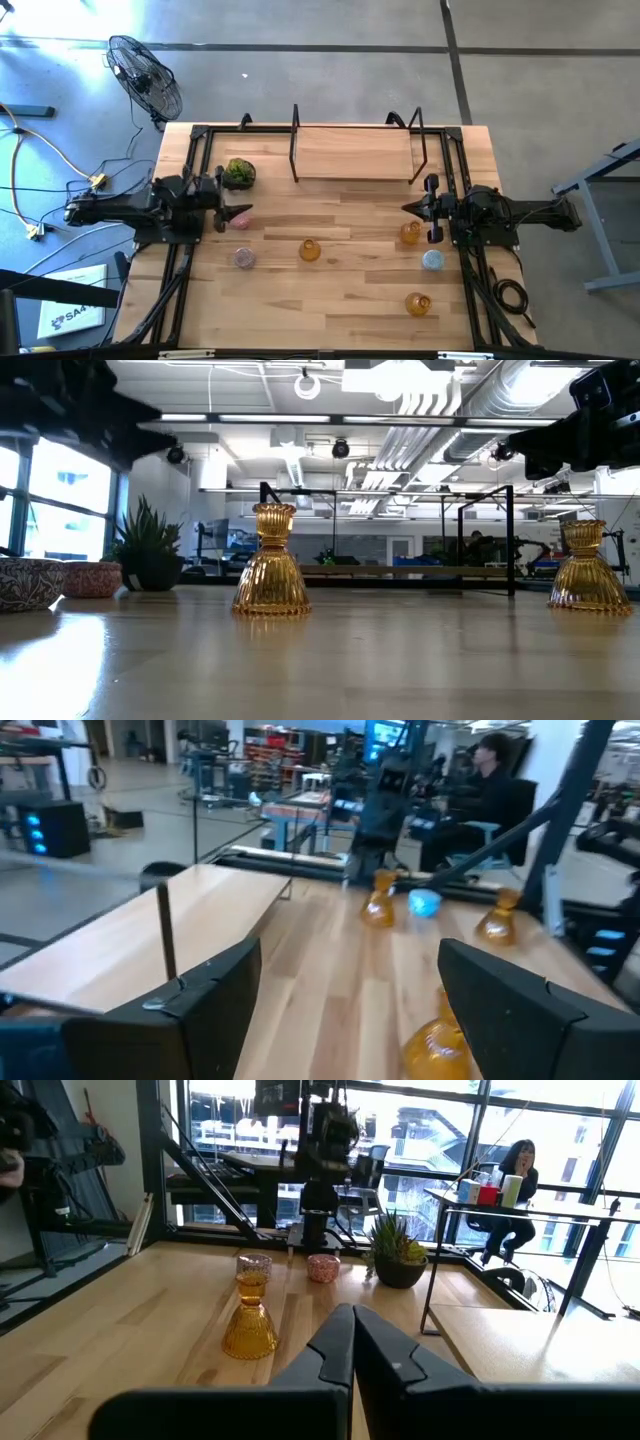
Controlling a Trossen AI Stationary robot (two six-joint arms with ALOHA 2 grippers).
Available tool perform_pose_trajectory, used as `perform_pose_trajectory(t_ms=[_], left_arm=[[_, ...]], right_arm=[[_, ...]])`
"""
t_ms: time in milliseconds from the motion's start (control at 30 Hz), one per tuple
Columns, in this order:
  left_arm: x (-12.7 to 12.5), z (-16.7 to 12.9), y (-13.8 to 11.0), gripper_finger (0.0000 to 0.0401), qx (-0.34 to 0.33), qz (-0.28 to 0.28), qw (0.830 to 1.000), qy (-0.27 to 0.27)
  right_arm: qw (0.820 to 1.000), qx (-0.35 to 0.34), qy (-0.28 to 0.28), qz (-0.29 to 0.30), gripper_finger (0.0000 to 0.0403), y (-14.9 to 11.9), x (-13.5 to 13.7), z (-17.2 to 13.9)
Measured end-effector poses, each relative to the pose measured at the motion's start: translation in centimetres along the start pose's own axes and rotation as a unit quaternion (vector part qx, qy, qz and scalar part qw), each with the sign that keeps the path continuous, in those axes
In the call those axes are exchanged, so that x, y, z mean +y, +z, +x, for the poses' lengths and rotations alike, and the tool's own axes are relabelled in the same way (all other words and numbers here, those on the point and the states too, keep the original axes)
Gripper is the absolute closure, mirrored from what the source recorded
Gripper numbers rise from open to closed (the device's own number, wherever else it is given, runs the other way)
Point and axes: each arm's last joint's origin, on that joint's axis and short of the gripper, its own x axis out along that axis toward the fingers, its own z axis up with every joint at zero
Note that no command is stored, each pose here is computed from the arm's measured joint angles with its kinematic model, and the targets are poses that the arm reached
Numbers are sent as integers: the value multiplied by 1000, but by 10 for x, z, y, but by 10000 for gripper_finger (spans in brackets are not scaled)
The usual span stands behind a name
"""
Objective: Pick & Place candle stick holders
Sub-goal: Put the pink patterned scented candle on the shelf
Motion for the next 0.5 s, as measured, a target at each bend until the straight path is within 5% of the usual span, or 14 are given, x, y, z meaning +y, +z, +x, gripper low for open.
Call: perform_pose_trajectory(t_ms=[167,300,500], left_arm=[[-5,-14,51,101,7,0,1000,-10],[-5,-25,93,101,31,5,998,51],[-5,-38,143,101,188,-22,971,146]], right_arm=[[1000,0,0,0,402,0,0,0],[1000,0,0,0,402,0,0,0],[1000,0,0,0,402,0,0,0]])
